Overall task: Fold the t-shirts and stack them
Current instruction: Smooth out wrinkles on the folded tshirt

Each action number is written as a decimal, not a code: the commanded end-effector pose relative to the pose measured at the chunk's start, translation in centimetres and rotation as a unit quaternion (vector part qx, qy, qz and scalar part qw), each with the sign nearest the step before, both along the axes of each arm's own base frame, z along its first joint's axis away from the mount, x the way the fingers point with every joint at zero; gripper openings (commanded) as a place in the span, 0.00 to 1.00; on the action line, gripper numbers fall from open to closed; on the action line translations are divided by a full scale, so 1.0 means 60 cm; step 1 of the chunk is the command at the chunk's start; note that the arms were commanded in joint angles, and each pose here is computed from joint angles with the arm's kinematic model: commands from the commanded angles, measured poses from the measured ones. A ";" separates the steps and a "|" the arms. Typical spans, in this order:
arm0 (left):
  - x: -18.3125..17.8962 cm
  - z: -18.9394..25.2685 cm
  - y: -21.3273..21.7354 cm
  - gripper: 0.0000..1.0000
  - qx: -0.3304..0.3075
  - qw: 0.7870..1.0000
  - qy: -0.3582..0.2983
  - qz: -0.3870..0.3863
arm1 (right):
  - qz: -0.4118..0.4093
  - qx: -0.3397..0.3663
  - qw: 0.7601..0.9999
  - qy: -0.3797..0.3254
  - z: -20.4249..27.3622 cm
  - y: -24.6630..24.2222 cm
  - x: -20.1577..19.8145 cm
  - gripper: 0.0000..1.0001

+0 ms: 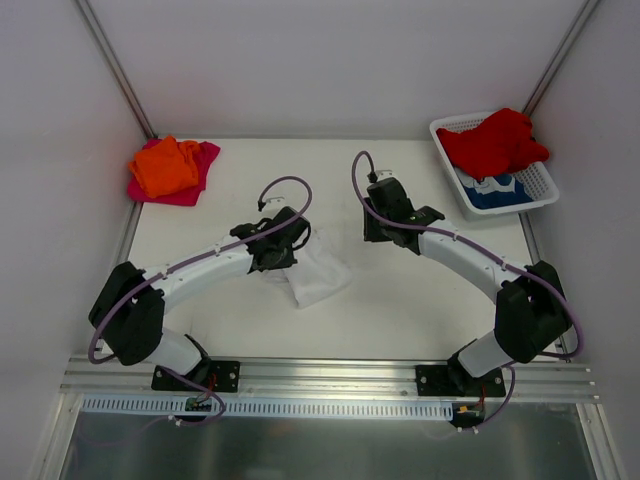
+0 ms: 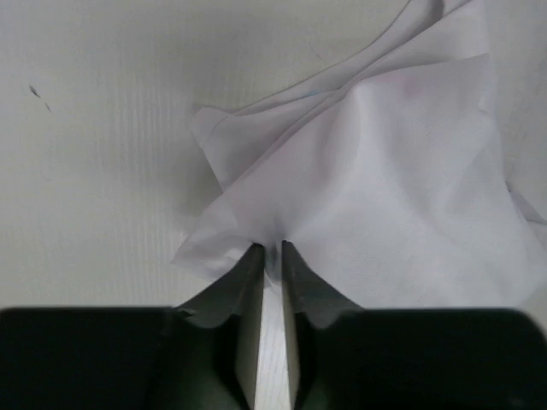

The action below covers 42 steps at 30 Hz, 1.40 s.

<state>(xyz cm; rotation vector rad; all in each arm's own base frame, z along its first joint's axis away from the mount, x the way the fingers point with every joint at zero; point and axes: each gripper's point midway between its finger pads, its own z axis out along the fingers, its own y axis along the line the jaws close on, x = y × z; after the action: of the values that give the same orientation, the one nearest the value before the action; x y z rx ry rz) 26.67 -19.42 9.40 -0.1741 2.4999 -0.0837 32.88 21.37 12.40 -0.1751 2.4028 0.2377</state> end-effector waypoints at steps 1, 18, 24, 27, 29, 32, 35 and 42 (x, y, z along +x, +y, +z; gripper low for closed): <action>0.001 -0.021 0.018 0.17 0.028 0.999 0.011 0.022 | 0.005 0.015 1.000 -0.011 0.019 0.015 0.006 0.29; 0.025 0.008 -0.019 0.50 0.011 1.000 0.002 -0.004 | 0.030 0.023 0.999 0.001 0.019 0.042 0.008 0.29; -0.007 -0.011 -0.012 0.50 -0.001 1.000 0.023 -0.005 | 0.031 0.019 0.999 0.010 0.005 0.037 0.000 0.29; -0.031 -0.014 -0.003 0.53 -0.019 0.999 0.032 0.002 | 0.030 0.012 0.999 0.015 -0.004 0.033 -0.003 0.30; -0.045 -0.013 0.009 0.54 -0.031 0.999 0.030 0.014 | 0.033 0.010 0.999 0.014 -0.005 0.034 -0.002 0.31; -0.055 0.003 0.023 0.56 -0.050 0.998 0.010 0.028 | 0.035 0.009 0.999 0.013 -0.003 0.033 -0.002 0.31; -0.065 0.019 0.029 0.56 -0.080 0.996 -0.005 0.042 | 0.037 0.011 0.999 0.015 -0.003 0.033 -0.001 0.32; -0.066 0.021 0.016 0.58 -0.163 0.984 -0.032 0.063 | 0.034 0.030 0.999 0.009 0.013 0.024 0.000 0.32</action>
<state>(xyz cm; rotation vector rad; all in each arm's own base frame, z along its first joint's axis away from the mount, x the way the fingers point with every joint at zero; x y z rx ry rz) 22.56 -17.25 10.95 -0.3733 2.4136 -0.3219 32.64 23.00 11.61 -0.2312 2.4428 0.3064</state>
